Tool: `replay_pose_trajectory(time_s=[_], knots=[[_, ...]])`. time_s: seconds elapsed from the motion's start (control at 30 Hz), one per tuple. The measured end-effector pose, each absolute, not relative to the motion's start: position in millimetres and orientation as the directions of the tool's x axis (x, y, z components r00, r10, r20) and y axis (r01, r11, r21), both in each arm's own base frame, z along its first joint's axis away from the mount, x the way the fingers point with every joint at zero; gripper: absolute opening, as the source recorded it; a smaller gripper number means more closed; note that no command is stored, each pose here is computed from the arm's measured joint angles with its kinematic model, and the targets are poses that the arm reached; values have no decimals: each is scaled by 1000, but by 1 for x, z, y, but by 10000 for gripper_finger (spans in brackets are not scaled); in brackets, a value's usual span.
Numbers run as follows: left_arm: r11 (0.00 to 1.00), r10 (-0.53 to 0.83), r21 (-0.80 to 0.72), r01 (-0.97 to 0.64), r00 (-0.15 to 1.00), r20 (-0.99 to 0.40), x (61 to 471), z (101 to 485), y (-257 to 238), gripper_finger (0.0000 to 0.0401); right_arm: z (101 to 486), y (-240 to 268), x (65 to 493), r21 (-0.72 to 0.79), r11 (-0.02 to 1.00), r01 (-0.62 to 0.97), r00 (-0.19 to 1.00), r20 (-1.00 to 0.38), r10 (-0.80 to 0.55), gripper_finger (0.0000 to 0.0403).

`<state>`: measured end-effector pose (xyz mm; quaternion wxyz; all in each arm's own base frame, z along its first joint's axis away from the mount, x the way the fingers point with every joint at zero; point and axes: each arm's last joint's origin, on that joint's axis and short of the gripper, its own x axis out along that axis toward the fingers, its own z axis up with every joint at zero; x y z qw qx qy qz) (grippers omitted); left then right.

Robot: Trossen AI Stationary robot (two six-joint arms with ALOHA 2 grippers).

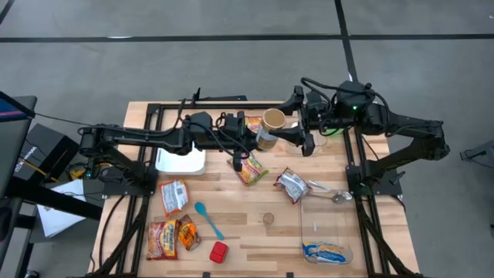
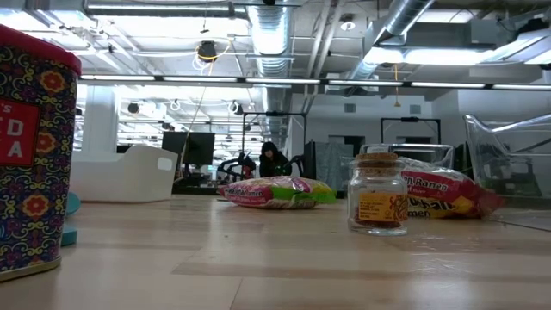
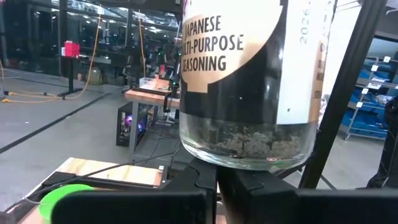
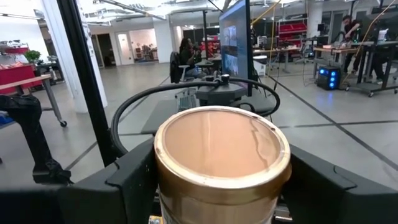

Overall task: Pick & Place Food Item
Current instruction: Put the gold seasoning bottle into the top transparent bin

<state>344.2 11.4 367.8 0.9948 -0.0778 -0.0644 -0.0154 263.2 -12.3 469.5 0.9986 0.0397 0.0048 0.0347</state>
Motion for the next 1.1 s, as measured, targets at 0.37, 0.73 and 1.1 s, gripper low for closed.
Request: replay_pose_trajectory(time_s=[0.37,0.73,1.1], knots=[[986,-20,-161,40,992,125,344,367,11,0,468,-12,252,73,995,-66,996,-62,71,268],[985,-19,-166,41,991,130,342,369,11,0,464,-11,253,63,996,-67,993,-95,73,268],[983,-20,-178,43,991,130,340,372,11,0,462,-11,253,58,995,-75,990,-119,82,269]])
